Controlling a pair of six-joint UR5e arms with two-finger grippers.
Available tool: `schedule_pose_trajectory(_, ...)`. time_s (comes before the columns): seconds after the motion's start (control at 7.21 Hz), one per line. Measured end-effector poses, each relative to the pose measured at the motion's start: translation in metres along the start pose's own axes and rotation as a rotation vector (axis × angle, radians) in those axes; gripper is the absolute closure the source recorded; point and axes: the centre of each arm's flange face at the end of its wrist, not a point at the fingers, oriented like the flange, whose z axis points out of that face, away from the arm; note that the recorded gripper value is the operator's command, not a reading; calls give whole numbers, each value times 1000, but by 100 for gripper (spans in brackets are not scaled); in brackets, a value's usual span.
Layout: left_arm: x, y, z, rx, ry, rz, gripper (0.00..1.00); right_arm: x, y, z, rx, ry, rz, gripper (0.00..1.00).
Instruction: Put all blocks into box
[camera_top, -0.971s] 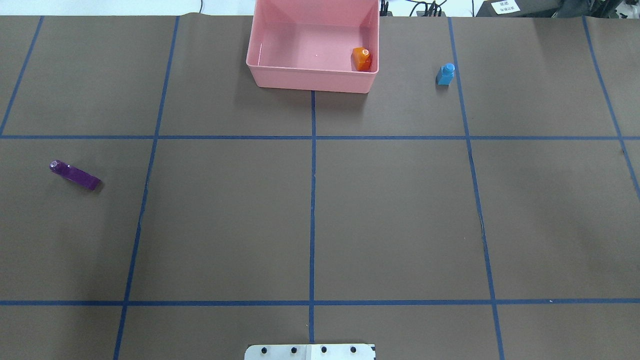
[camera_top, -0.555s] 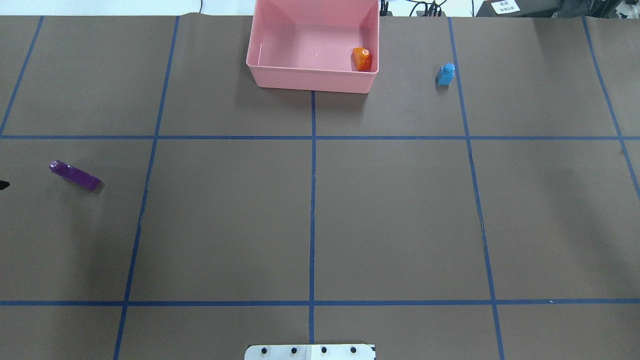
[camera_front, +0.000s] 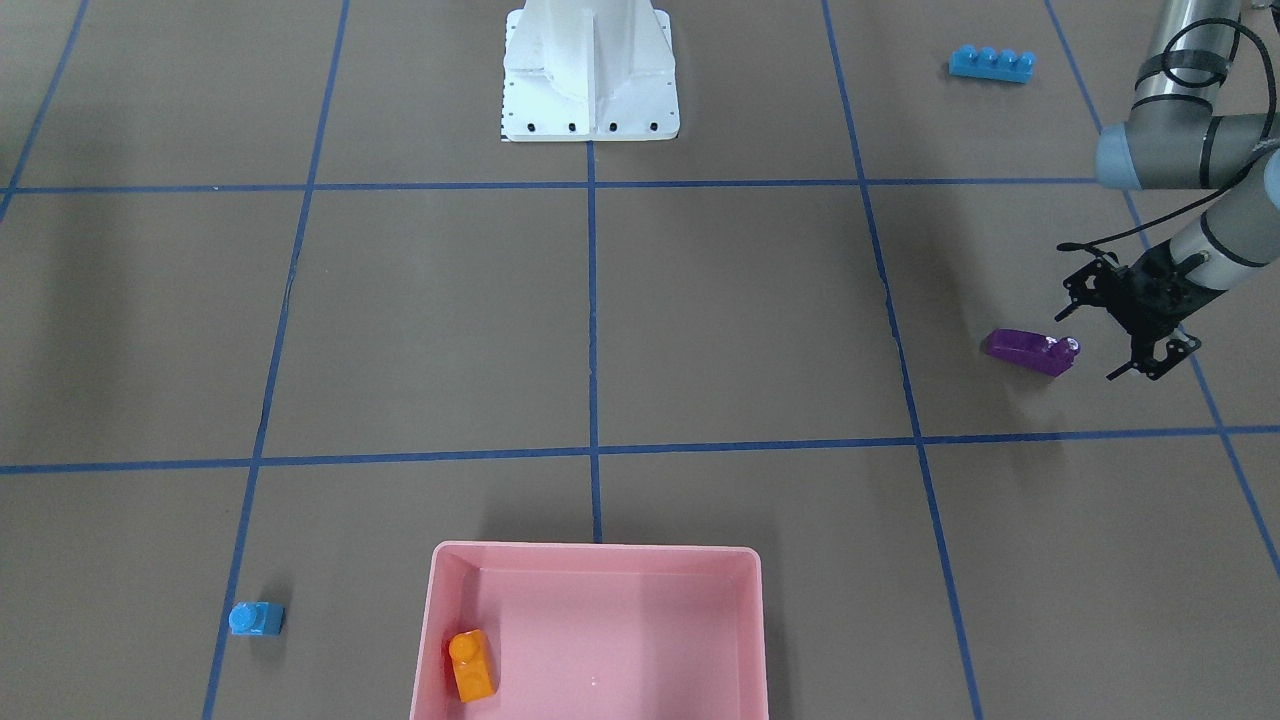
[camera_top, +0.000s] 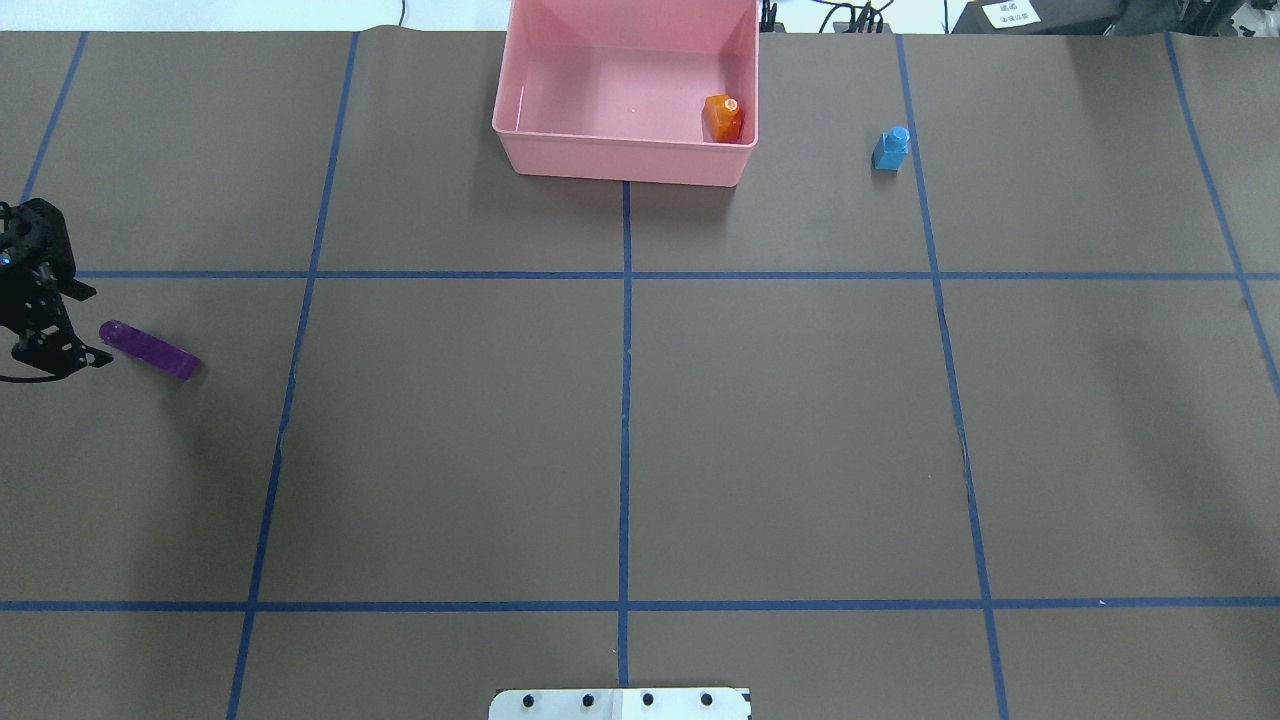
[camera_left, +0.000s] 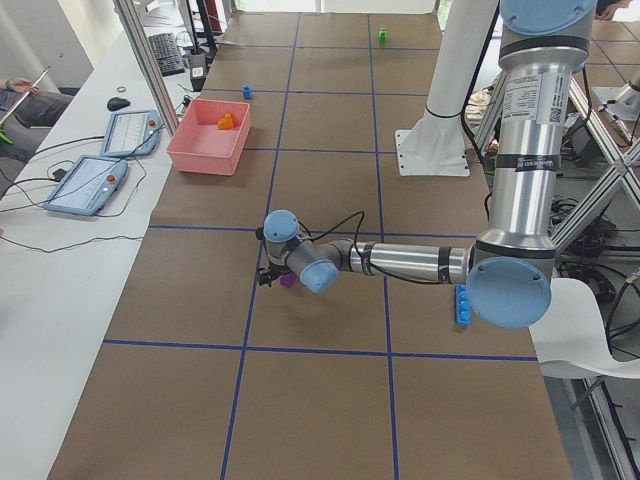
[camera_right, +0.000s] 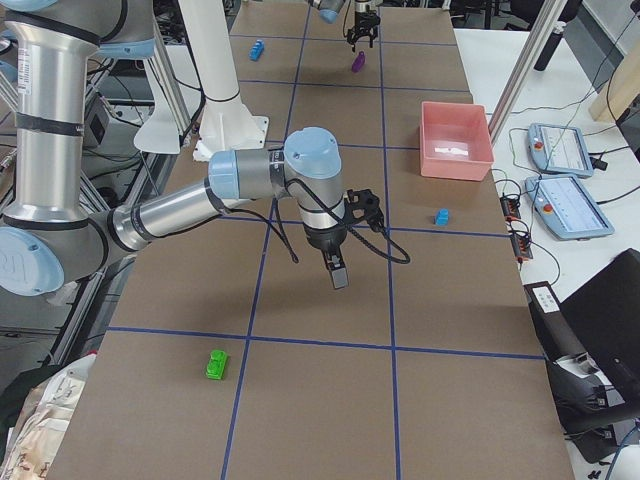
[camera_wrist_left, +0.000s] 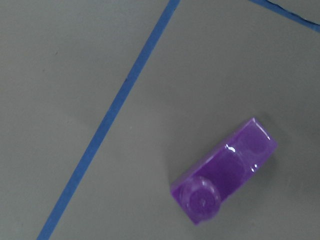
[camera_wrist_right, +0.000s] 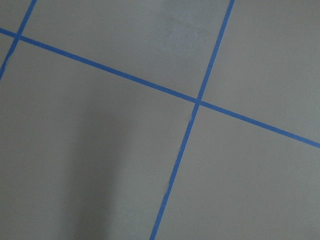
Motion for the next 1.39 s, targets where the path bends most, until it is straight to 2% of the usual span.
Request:
schedule_pose_trajectory(0.14, 6, -6, 8, -4, 14, 14, 0, 0, 0, 0, 1, -3, 1, 0)
schedule_pose_trajectory(0.28, 9, -8, 11, -6, 21, 21, 5, 0, -1, 0, 3, -5, 1, 0)
schedule_pose_trajectory(0.42, 11, -9, 13, -7, 25, 23, 22, 0, -2, 0, 3, -5, 3, 0)
schedule_pose_trajectory(0.55, 12, -10, 15, -8, 27, 25, 27, 1, -3, 0, 4, -5, 4, 0)
schedule_pose_trajectory(0.97, 14, -9, 17, -13, 30, 24, 27, 1, -4, 0, 5, -5, 7, 0)
schedule_pose_trajectory(1.11, 14, -8, 17, -14, 31, 23, 39, 1, -4, 0, 5, -5, 8, 0)
schedule_pose_trajectory(1.39, 15, -5, 17, -16, 31, 20, 87, 1, -4, 0, 6, -5, 9, 0)
